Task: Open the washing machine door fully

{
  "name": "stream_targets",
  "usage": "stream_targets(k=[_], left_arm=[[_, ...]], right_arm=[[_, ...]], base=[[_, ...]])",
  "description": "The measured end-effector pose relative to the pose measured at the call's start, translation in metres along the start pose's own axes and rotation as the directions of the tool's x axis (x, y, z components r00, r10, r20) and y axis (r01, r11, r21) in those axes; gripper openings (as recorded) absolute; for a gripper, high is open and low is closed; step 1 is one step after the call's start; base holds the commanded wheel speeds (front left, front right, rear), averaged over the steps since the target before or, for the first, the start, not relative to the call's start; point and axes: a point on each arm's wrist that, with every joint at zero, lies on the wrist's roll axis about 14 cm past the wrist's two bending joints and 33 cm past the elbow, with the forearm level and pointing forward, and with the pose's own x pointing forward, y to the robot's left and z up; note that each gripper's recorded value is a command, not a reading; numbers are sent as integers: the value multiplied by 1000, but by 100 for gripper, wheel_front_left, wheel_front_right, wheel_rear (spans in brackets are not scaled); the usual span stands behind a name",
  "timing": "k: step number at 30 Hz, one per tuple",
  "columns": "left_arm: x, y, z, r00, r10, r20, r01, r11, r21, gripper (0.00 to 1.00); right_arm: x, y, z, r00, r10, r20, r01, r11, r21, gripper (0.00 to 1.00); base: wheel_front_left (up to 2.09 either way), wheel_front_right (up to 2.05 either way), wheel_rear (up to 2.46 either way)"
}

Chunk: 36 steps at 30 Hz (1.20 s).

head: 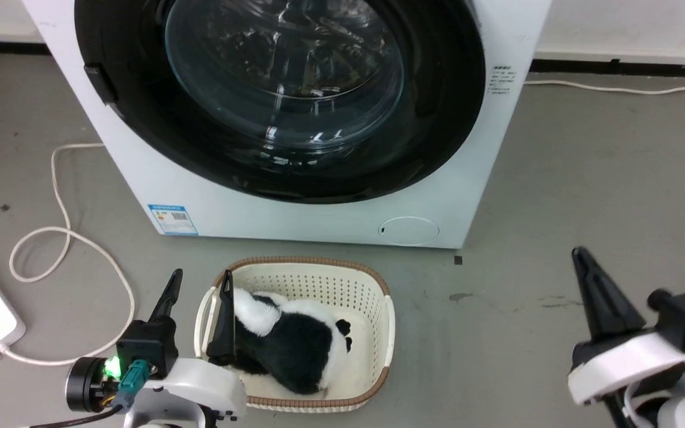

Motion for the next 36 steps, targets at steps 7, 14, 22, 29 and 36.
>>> stream_targets(k=[7,14,22,29,36], left_arm=[[6,5,0,1000,19,10,-19,1000,-7,100],[10,11,-4,999,39,10,-39,999,-12,100],[17,17,-8,998,58,11,-58,998,-22,100],[21,20,-15,998,66,-2,-66,998,-25,100],[25,25,-19,996,85,0,-85,996,-34,100]], right_arm=[[26,-8,10,1000,-14,22,12,995,102,0],[56,-16,13,1000,-29,9,26,978,206,0],[96,-23,11,999,-33,-32,42,944,326,0],[133,-19,5,996,-6,-88,45,889,456,0],[167,-15,-5,986,40,-162,59,823,566,0]], base=[[0,0,0],[0,0,0],[0,0,0],[0,0,0],[0,0,0]])
